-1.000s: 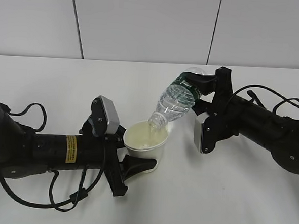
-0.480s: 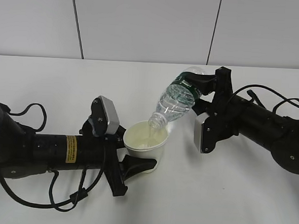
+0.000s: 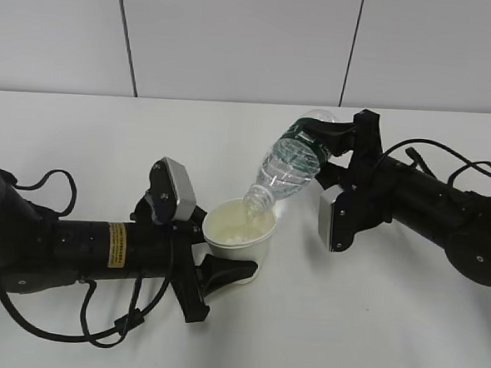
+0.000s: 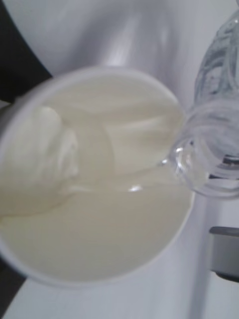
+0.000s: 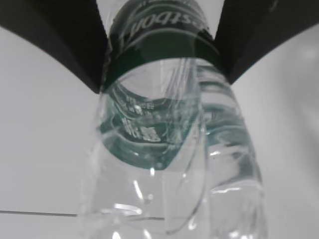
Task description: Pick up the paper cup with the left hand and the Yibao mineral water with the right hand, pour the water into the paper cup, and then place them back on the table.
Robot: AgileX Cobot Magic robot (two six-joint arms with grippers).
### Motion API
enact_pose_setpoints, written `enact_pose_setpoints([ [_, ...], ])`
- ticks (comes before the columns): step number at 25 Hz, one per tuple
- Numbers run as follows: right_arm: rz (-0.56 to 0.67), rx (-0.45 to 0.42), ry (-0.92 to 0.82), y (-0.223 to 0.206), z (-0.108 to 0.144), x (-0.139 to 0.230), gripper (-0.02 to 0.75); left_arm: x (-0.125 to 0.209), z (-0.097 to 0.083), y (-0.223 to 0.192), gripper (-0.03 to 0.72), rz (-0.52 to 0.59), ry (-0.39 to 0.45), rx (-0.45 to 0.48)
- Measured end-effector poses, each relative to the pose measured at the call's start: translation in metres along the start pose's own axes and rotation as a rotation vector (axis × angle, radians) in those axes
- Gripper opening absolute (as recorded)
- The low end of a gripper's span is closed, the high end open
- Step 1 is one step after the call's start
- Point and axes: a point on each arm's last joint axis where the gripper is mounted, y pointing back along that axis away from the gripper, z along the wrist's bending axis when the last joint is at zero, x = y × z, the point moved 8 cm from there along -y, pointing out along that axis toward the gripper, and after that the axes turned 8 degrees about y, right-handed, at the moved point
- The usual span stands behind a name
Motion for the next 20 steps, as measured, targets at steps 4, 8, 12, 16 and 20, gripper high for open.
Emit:
enact_pose_setpoints([
  [4, 0.000, 0.000, 0.000, 0.0000, 0.0000, 0.0000, 0.454, 0.0000, 0.0000, 0.0000, 0.429, 0.000, 0.000, 0.000],
  [8, 0.000, 0.000, 0.000, 0.0000, 0.0000, 0.0000, 0.454, 0.0000, 0.0000, 0.0000, 0.429, 0.000, 0.000, 0.000],
  [12, 0.000, 0.000, 0.000, 0.0000, 0.0000, 0.0000, 0.453, 0.0000, 0.0000, 0.0000, 0.429, 0.000, 0.000, 0.000],
  [16, 0.000, 0.001, 0.000, 0.0000, -0.0003, 0.0001, 0.453, 0.0000, 0.0000, 0.0000, 0.429, 0.000, 0.000, 0.000],
  [20, 0.001, 0.002, 0.001, 0.0001, -0.0010, 0.0002, 0.453, 0.0000, 0.0000, 0.0000, 0.428, 0.000, 0.000, 0.000],
])
